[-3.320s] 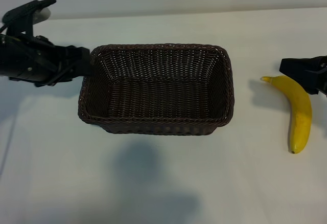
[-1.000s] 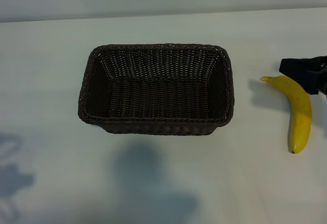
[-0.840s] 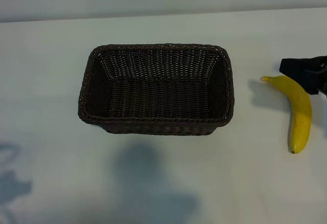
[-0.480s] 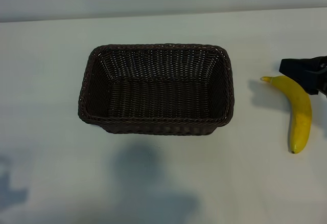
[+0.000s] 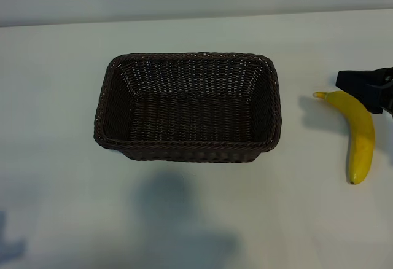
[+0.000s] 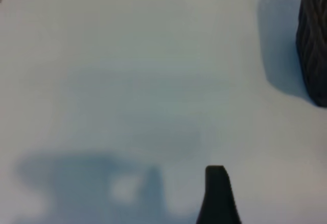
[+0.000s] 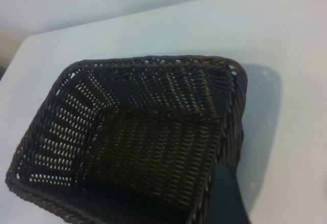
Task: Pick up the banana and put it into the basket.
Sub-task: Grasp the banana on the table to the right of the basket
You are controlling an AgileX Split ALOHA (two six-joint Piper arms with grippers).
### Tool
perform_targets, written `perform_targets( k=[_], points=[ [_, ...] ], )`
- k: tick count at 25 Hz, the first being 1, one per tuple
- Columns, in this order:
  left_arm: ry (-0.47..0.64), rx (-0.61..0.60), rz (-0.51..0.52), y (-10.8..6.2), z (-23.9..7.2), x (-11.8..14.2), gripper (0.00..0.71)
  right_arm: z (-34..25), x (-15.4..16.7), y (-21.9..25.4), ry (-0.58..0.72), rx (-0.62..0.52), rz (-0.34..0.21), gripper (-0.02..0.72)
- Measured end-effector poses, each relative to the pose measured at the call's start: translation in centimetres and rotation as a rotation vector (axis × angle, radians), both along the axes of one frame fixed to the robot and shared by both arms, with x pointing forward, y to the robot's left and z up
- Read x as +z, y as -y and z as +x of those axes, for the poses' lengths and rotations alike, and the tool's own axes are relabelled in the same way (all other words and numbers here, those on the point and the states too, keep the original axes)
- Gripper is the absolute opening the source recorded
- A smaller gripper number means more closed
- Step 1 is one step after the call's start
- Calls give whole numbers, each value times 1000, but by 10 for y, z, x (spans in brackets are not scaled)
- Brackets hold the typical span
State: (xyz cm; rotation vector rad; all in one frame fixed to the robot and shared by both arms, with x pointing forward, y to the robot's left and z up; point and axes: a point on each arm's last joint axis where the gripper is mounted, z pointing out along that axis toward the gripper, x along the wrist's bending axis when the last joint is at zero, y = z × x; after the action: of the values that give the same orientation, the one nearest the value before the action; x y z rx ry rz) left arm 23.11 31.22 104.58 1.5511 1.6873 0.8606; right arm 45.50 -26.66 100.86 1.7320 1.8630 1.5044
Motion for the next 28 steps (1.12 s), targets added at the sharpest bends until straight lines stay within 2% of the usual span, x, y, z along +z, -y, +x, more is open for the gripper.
perform_targets(
  k=[20,28],
  points=[
    [19,4,-3,0,-3,0,541,0,0,0,0,5,-1,488],
    [19,137,-1,1,-5,0,541,0,0,0,0,5,-1,488]
  ],
)
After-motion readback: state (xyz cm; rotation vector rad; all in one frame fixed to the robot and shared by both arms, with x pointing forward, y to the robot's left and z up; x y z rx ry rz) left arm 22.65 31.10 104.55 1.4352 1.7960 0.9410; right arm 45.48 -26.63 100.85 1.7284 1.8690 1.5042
